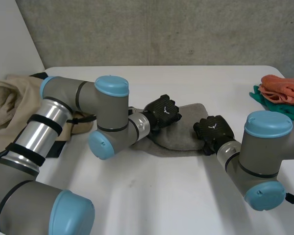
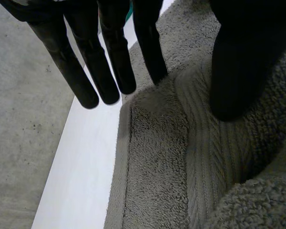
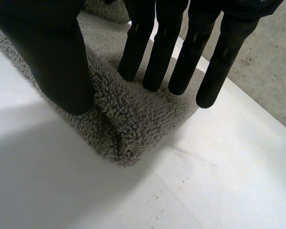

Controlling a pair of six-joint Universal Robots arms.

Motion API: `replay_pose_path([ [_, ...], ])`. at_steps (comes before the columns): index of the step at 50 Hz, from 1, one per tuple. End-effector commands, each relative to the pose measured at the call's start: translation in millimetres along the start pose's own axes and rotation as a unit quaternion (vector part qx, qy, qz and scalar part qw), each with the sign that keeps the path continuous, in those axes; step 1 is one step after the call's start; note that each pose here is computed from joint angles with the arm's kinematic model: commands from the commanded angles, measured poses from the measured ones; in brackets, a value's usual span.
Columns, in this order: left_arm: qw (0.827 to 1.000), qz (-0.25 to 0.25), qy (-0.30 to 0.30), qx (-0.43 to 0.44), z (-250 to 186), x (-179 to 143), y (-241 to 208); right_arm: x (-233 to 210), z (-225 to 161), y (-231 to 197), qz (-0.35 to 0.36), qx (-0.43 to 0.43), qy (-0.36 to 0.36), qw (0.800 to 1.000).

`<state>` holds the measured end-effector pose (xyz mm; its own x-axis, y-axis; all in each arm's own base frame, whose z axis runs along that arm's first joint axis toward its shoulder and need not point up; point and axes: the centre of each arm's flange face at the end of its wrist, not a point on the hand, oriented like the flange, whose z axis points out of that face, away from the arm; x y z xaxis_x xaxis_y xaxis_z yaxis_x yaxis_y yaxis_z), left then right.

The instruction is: Fold the laundry.

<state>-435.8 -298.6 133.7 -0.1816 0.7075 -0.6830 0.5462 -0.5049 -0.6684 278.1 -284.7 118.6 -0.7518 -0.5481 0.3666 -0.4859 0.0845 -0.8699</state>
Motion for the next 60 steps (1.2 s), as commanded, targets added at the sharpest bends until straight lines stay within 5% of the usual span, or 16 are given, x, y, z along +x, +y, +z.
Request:
replay_pose_path([
  [1,0.996,0.074,-0.028,-0.048,-3,4,-11,1,0,0,0.0,0.001,0.001,1.0],
  [7,0.975,0.097,-0.063,-0.188,-29,-9,-14,2,1,-2,0.0,0.003,0.003,1.0],
  [15,0.962,0.006,-0.068,-0.265,-63,-8,-21,-2,-1,-2,-0.002,0.001,-0.004,1.0],
  [22,0.96,-0.081,-0.127,-0.237,-77,-27,-47,-7,-2,-3,-0.009,0.003,-0.009,1.0],
  [30,0.957,-0.125,-0.163,-0.205,-86,-45,-65,-5,-1,0,-0.001,0.002,-0.004,1.0],
  [36,0.962,-0.128,-0.163,-0.178,-81,-47,-67,-1,3,3,0.001,0.006,0.009,1.0],
  [48,0.994,-0.02,-0.082,-0.07,-26,-27,-38,-3,0,3,-0.002,0.005,0.007,1.0],
  [60,0.989,-0.088,-0.121,-0.003,-2,-20,-40,-1,0,4,-0.014,0.001,0.013,1.0],
])
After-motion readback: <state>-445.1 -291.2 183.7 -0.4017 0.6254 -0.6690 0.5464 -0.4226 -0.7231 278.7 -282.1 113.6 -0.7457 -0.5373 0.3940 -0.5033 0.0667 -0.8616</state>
